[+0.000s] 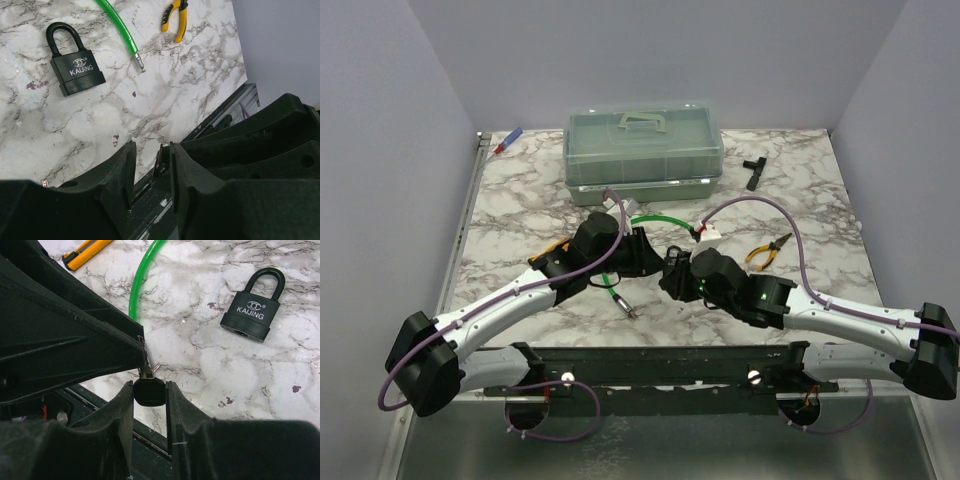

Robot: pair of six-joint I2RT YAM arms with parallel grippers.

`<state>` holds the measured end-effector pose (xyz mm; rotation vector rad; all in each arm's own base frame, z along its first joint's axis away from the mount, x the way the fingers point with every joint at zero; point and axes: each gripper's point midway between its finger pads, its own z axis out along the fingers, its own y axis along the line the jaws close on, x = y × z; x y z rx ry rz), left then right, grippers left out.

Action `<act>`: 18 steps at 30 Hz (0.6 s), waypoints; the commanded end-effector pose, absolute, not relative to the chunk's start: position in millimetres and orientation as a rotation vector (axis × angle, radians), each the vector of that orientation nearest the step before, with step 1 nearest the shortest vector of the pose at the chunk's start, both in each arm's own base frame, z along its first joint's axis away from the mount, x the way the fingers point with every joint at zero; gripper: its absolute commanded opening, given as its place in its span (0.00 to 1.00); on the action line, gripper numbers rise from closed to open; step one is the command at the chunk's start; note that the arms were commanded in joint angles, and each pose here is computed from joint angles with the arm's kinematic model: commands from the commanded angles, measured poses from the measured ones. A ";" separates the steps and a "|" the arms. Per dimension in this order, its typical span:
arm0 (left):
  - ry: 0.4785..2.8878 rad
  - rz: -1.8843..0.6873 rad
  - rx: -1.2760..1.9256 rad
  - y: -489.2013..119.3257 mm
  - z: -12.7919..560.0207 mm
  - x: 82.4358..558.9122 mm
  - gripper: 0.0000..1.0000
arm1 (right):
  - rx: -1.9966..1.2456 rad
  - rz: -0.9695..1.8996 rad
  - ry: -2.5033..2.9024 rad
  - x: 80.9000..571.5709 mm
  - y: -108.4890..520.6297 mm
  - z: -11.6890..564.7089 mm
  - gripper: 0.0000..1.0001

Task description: Unlock with the key

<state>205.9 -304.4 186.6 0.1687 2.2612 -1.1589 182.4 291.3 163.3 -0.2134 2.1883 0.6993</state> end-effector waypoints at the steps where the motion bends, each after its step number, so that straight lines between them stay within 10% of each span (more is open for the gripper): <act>1: 2.238 -1.216 0.179 -310.9 187.6 205.5 0.33 | -0.232 0.735 2.152 181.4 295.0 170.9 0.20; 9: 2.242 -1.245 0.175 -314.5 183.1 204.2 0.00 | -0.241 0.766 2.123 180.7 296.5 177.4 0.20; 13: 2.223 -1.262 0.144 -316.5 186.0 207.6 0.00 | -0.235 0.767 2.111 181.8 295.8 179.2 0.24; 18: 2.246 -1.251 0.065 -316.7 187.7 213.6 0.00 | -0.252 0.732 2.081 185.9 290.6 182.4 0.81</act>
